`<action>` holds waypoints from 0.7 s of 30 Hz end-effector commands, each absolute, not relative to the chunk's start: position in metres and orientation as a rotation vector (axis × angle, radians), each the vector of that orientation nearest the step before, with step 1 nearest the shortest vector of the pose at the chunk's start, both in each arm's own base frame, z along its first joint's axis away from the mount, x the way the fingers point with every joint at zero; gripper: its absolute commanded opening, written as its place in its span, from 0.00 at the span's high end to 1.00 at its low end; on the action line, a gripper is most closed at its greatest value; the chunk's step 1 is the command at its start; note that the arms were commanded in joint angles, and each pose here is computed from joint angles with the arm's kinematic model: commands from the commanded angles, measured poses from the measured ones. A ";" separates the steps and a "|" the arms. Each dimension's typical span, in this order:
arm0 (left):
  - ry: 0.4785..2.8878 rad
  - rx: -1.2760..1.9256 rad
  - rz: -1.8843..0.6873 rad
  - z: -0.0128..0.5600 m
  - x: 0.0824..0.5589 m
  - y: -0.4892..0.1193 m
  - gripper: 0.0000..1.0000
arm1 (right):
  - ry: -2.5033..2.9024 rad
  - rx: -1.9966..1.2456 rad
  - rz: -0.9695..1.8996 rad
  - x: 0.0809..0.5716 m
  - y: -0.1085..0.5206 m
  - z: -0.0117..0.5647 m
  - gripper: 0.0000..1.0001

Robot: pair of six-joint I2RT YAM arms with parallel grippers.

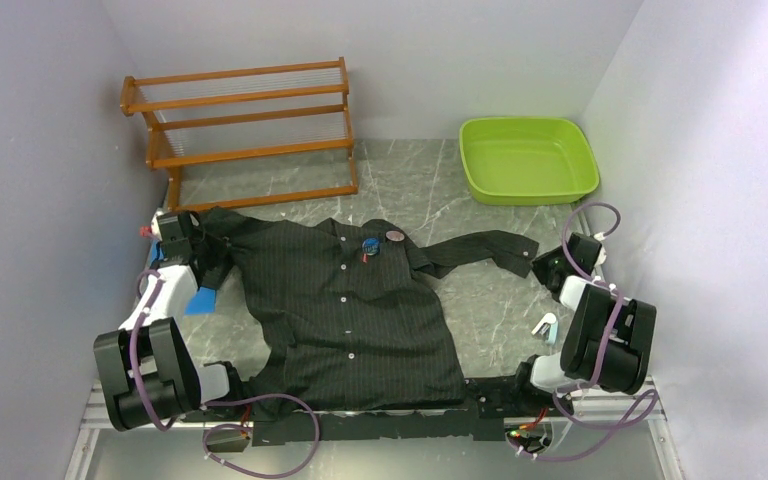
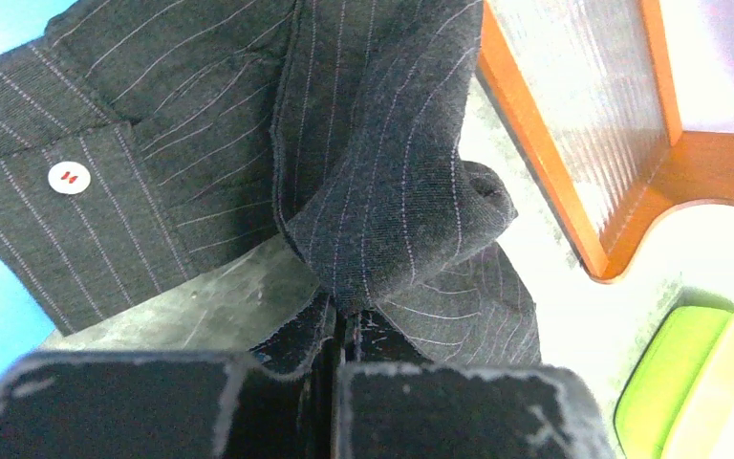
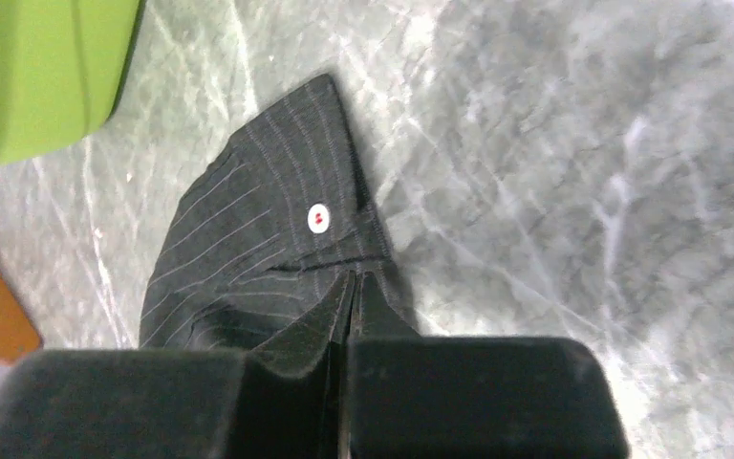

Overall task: Pin the brooch onto the clothing
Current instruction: Flatten out the clothes at the center of the board.

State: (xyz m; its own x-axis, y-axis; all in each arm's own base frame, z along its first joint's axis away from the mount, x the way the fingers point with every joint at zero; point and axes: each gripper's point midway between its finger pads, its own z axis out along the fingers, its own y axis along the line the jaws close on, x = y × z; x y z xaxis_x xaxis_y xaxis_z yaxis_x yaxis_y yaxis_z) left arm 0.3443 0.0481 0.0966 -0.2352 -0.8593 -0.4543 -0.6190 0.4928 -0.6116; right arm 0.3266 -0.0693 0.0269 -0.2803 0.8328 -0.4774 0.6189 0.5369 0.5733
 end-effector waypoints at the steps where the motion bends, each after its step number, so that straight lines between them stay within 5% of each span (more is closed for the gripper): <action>1: 1.959 -1.228 -0.381 0.103 0.336 0.050 0.97 | 1.992 1.012 0.480 0.339 -0.055 0.052 0.94; 2: 1.963 -1.221 -0.383 0.105 0.336 0.050 0.97 | 1.992 0.955 0.541 0.341 -0.045 0.057 0.85; 4: 1.970 -1.197 -0.403 0.108 0.336 0.046 0.97 | 2.008 0.882 0.618 0.341 -0.027 0.059 0.51; 7: 1.984 -1.172 -0.443 0.111 0.335 0.040 0.97 | 2.073 0.798 0.624 0.342 -0.003 0.057 0.31; 21: 2.018 -1.151 -0.503 0.101 0.332 0.029 0.97 | 2.242 0.724 0.409 0.358 0.027 0.025 0.36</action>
